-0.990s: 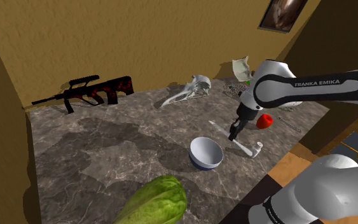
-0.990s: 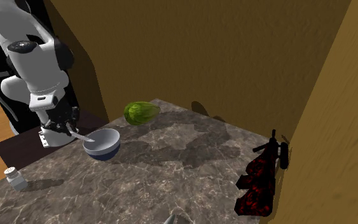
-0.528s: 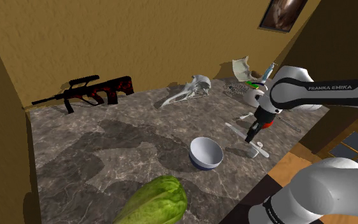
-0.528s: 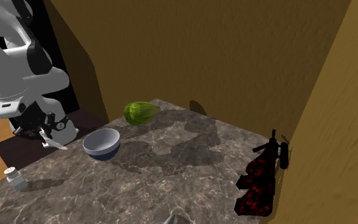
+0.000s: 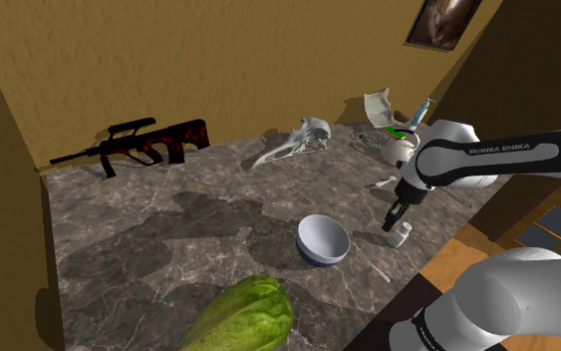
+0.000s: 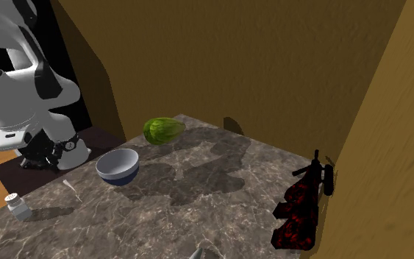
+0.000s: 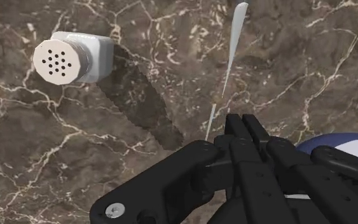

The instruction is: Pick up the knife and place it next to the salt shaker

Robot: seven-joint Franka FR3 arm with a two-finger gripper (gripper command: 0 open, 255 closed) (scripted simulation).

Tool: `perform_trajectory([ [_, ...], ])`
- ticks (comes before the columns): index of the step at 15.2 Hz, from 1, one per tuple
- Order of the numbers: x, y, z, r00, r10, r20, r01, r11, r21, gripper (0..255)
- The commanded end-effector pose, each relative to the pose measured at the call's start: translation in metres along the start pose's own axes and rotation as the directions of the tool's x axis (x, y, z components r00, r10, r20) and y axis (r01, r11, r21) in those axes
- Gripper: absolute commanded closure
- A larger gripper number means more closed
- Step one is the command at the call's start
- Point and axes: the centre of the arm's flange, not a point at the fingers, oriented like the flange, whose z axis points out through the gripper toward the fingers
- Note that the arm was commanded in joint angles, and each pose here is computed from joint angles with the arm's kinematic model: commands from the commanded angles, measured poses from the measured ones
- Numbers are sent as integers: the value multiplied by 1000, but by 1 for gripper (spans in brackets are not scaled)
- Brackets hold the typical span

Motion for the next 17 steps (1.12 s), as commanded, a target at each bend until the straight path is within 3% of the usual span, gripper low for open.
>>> perform_trajectory([
  [1, 1, 1, 10, 1000, 0, -1, 0, 1000, 0, 255],
  [2, 0, 1, 5, 1000, 0, 0, 0, 1000, 0, 255],
  [3, 0, 1, 5, 1000, 0, 0, 0, 1000, 0, 0],
  [7, 25, -45, 50, 998, 69, -15, -70, 981, -181, 0],
  [8, 30, -49, 46, 997, 69, -16, -71, 981, -182, 0],
  [9, 39, -65, 76, 994, 102, -27, -105, 957, -269, 0],
  [10, 46, -73, 89, 992, 118, -35, -123, 942, -313, 0],
  [17, 47, -64, 121, 992, 120, -36, -125, 939, -319, 0],
])
